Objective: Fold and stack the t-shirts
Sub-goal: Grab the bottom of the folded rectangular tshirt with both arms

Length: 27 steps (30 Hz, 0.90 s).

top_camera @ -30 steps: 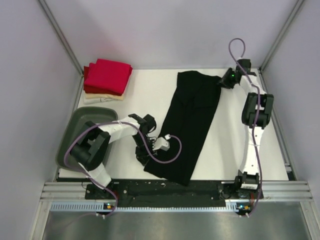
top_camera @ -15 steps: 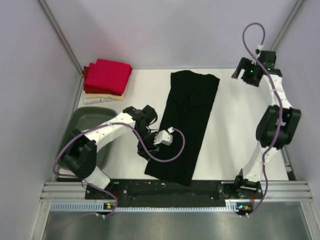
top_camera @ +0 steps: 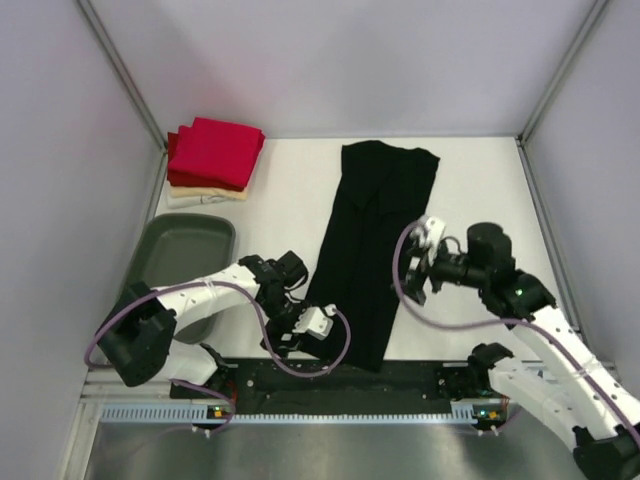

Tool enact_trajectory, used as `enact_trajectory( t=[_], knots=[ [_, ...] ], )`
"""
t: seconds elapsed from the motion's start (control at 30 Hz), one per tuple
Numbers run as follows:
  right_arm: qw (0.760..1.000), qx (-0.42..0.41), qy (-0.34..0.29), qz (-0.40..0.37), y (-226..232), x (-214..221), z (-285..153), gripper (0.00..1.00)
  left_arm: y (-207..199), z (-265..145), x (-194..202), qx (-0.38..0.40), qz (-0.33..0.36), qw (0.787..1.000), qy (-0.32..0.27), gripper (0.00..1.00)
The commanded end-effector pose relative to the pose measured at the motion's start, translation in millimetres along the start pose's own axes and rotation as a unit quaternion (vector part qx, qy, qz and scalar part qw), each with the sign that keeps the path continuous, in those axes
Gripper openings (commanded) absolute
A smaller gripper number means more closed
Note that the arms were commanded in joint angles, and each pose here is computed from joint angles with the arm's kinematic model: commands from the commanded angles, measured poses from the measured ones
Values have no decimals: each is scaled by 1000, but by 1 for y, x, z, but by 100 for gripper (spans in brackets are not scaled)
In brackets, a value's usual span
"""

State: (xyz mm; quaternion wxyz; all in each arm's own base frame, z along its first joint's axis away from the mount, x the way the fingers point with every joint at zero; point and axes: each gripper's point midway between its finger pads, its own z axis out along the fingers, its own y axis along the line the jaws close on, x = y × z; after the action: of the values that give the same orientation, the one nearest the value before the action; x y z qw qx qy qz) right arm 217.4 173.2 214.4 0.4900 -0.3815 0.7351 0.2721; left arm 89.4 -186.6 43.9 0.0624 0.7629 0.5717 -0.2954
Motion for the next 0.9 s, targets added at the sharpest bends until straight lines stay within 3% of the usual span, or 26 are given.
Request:
enact_trajectory(
  t=[0.0, 0.1, 0.17, 0.33, 0.47, 0.6, 0.67, 0.73, 0.87],
  knots=[
    [972, -117, 103, -177, 67, 55, -5, 87, 27, 9, -8, -60, 73, 996, 1, 83],
    [919, -225, 180, -268, 114, 108, -11, 87, 36, 16, 2, -87, 64, 994, 30, 80],
    [882, -279, 196, -325, 136, 132, -15, 87, 38, 19, 7, -95, 60, 993, 46, 74],
    [824, -328, 170, -430, 160, 162, 4, 83, 31, 24, 14, -84, 36, 994, 64, 38],
    [820, -304, 139, -465, 165, 161, 33, 82, 23, 27, 17, -70, 18, 995, 71, 13],
    [814, -321, 133, -466, 175, 170, 41, 77, 18, 27, 16, -64, 4, 996, 66, 0],
    [810, -326, 134, -469, 178, 177, 43, 72, 14, 27, 14, -57, -1, 997, 61, 0],
    [805, -332, 142, -470, 178, 186, 43, 61, 10, 27, 10, -48, -5, 997, 53, 0],
    [798, -341, 160, -470, 177, 196, 41, 23, 6, 26, 10, -39, -15, 998, 55, 0]
  ],
)
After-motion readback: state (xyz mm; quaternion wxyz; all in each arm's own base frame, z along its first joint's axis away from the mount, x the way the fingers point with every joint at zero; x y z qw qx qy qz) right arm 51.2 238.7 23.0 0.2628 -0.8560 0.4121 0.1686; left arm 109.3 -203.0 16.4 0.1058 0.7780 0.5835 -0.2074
